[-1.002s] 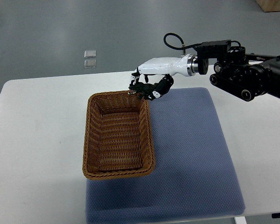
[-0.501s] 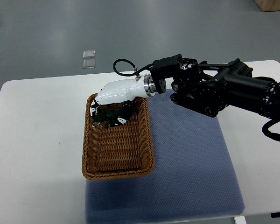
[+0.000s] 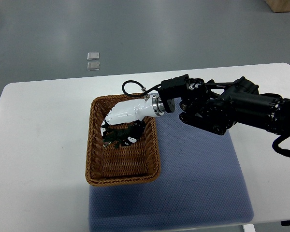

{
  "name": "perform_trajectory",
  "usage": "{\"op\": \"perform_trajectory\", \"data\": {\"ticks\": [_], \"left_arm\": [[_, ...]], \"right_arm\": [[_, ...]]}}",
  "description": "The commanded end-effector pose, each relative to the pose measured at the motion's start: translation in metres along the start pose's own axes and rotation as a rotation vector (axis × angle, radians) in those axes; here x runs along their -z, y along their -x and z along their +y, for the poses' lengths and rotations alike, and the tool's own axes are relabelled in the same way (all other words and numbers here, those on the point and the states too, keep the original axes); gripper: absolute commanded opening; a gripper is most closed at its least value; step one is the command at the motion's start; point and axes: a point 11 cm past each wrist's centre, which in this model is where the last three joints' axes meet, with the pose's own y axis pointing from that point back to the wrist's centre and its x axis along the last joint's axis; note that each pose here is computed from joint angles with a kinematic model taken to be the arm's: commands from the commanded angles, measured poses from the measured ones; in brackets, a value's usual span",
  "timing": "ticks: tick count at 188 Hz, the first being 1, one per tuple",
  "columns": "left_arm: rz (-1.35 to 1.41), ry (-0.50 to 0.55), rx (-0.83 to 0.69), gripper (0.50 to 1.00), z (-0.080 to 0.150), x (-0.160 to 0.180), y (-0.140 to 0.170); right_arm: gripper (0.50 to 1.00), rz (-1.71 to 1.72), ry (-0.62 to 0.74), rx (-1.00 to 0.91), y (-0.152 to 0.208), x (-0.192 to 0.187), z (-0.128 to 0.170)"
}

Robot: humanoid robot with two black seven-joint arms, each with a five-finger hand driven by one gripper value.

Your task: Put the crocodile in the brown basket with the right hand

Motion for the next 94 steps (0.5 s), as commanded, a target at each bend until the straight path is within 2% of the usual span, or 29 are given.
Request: {"op": "perform_trajectory", "data": {"ticks": [1, 5, 44, 74, 94], "left_arm": [[0.000, 0.001, 0.000, 1.000, 0.000, -0.001, 0.000], [0.000, -0.001, 0.000, 1.000, 0.000, 0.000, 0.000], [-0.001, 0.000, 0.000, 1.000, 0.000, 0.000, 0.000], [0.000, -0.001, 0.000, 1.000, 0.000, 0.000, 0.000], [0.000, -0.001, 0.000, 1.000, 0.000, 0.000, 0.000]], "right_arm": [[0.883, -0.010, 0.001, 0.001, 0.001, 0.000, 0.000], [0.899, -0.014, 0.000, -0.003, -0.001, 0.000, 0.000], [0.899, -0.069, -0.011, -0.049, -0.011, 0.002, 0.000], [0.899, -0.286, -0.048, -0.134, -0.022, 0.004, 0.002], [0.899, -0.448, -0.054, -0.202, -0.029, -0.006, 0.015]]}}
